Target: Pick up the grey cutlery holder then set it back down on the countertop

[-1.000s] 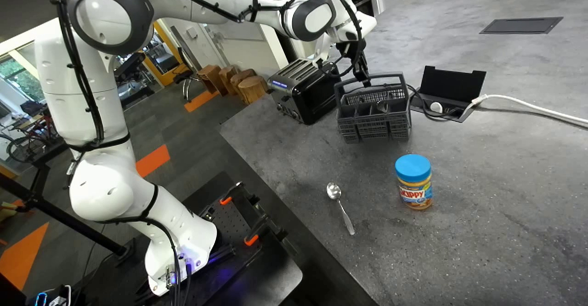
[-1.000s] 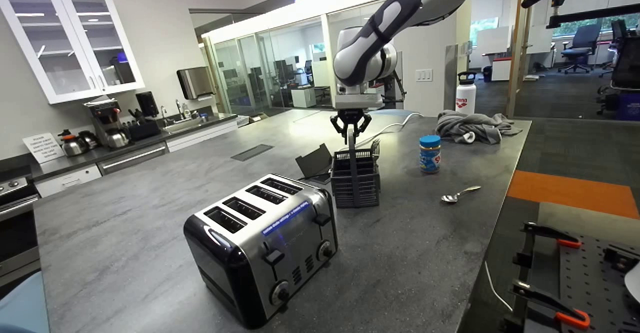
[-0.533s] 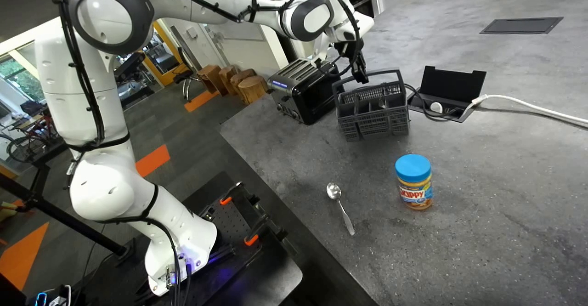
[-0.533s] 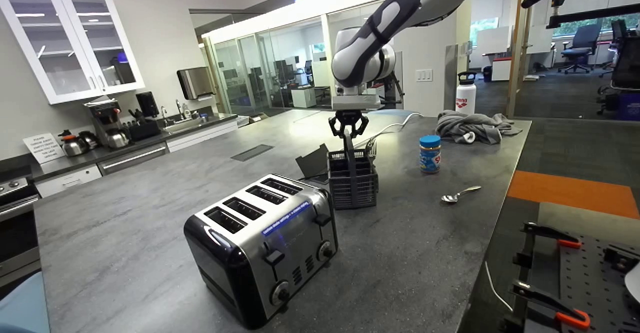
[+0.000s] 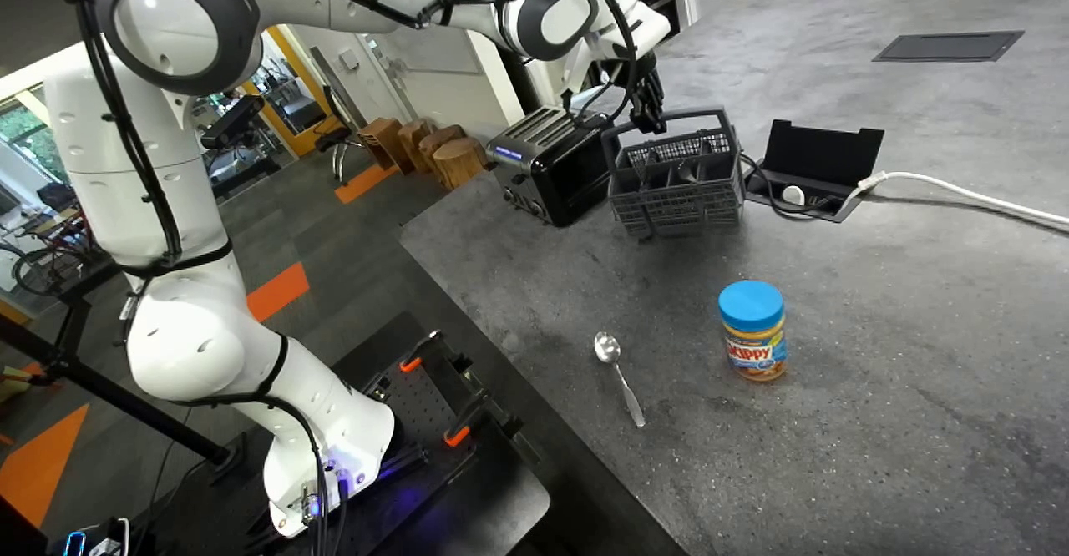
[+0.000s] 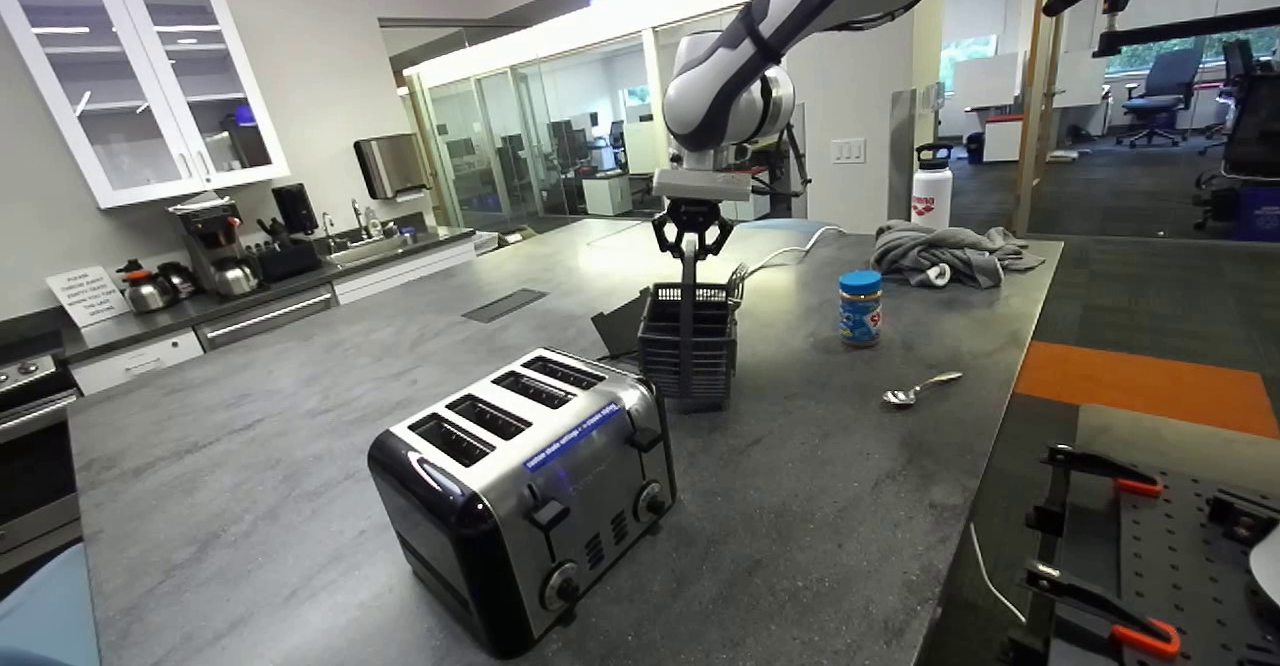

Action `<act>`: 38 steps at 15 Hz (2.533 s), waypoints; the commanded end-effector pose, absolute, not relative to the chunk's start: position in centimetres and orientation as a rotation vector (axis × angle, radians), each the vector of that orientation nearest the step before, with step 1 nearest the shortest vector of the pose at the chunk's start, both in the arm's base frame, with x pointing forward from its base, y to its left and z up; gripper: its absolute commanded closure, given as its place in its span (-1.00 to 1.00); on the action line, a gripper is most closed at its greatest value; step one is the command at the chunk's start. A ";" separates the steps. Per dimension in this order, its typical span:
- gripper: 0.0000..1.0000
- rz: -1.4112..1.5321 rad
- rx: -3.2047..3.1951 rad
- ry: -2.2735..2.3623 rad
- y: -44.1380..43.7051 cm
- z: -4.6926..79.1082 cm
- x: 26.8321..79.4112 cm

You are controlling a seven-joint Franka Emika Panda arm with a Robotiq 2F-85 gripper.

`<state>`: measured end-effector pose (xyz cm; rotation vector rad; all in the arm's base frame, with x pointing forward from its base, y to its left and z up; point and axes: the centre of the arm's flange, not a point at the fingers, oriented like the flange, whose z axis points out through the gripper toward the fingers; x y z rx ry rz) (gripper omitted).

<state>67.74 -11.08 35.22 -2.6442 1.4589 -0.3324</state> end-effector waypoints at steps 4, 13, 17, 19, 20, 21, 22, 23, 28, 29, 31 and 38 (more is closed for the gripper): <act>0.80 -0.329 -2.584 1.470 -10.9 37.1 66.5; 0.95 -0.348 -2.541 1.552 -9.2 37.8 64.4; 0.95 -0.311 -2.428 1.774 -7.8 37.2 62.8; 0.95 -0.339 -2.358 1.893 -7.1 37.1 61.9; 0.95 -0.358 -2.319 1.957 -6.9 37.2 61.5; 0.95 -0.376 -2.276 2.013 -6.8 37.4 61.1; 0.95 -0.395 -2.222 2.070 -6.8 37.7 60.5; 0.95 -0.415 -2.174 2.120 -6.9 38.0 59.9; 0.95 -0.471 -1.883 2.314 -8.1 39.6 56.9; 0.95 -0.484 -1.835 2.325 -8.3 39.8 56.3; 0.80 -0.456 -1.895 2.318 -8.8 38.5 58.6; 0.95 -0.430 -1.735 2.366 -9.0 39.0 57.6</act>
